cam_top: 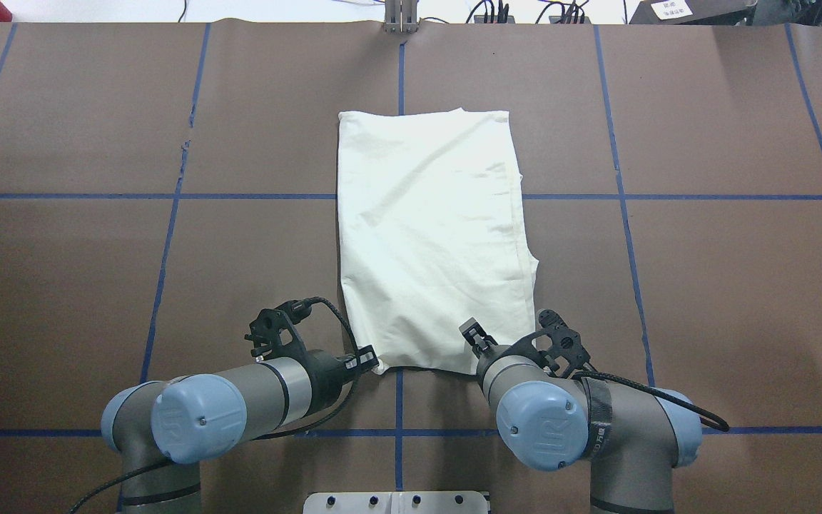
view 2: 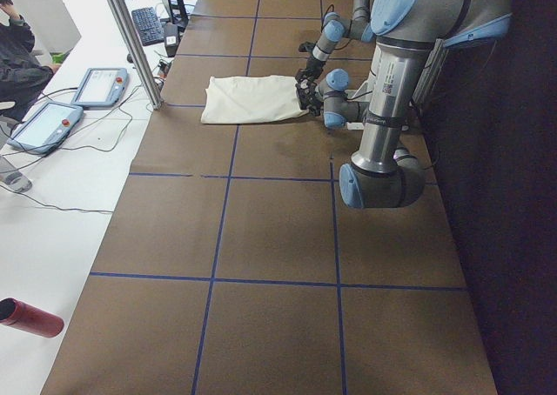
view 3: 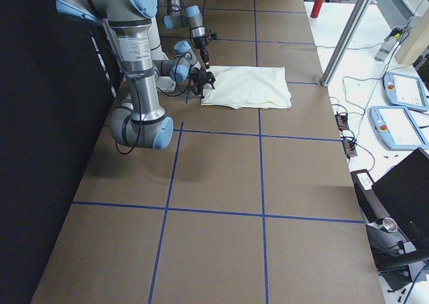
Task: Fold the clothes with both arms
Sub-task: 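Move the right gripper toward the left gripper along the shirt's near edge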
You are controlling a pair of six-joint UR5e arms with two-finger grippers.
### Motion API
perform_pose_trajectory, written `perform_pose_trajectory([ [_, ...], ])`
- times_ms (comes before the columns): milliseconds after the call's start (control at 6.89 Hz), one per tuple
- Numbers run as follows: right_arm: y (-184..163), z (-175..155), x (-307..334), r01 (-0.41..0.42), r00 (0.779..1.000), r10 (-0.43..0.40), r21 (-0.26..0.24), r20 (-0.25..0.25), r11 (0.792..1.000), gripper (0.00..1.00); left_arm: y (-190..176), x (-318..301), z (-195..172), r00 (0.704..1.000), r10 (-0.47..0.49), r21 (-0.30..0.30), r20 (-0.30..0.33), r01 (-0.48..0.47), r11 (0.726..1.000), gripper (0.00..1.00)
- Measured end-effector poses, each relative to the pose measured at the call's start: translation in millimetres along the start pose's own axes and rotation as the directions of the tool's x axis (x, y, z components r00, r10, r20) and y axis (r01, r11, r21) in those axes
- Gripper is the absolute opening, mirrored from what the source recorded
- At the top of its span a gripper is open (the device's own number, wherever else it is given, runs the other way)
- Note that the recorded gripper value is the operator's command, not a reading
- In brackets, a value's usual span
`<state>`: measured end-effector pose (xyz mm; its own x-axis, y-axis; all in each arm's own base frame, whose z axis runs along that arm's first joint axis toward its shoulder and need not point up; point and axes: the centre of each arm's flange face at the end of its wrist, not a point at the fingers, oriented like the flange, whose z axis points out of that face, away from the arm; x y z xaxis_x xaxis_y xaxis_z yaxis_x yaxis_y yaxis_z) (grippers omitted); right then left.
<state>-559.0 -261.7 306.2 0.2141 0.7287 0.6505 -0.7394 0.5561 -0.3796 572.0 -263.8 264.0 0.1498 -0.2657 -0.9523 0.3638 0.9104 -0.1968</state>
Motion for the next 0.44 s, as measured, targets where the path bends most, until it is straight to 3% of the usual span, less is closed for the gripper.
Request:
perform_pose_trajectory([
  [290,1.7,1.6,-1.8,0.0,1.0,0.0,0.005,0.003,1.0,0.82,0.0,0.2,-0.2,1.0,0.0,0.0,0.0,0.0,1.0,0.0],
  [435,2.8,4.8,-1.9,0.002,1.0,-0.002,0.01,0.001,1.0,0.77,0.0,0.2,-0.2,1.0,0.0,0.0,0.0,0.0,1.0,0.0],
])
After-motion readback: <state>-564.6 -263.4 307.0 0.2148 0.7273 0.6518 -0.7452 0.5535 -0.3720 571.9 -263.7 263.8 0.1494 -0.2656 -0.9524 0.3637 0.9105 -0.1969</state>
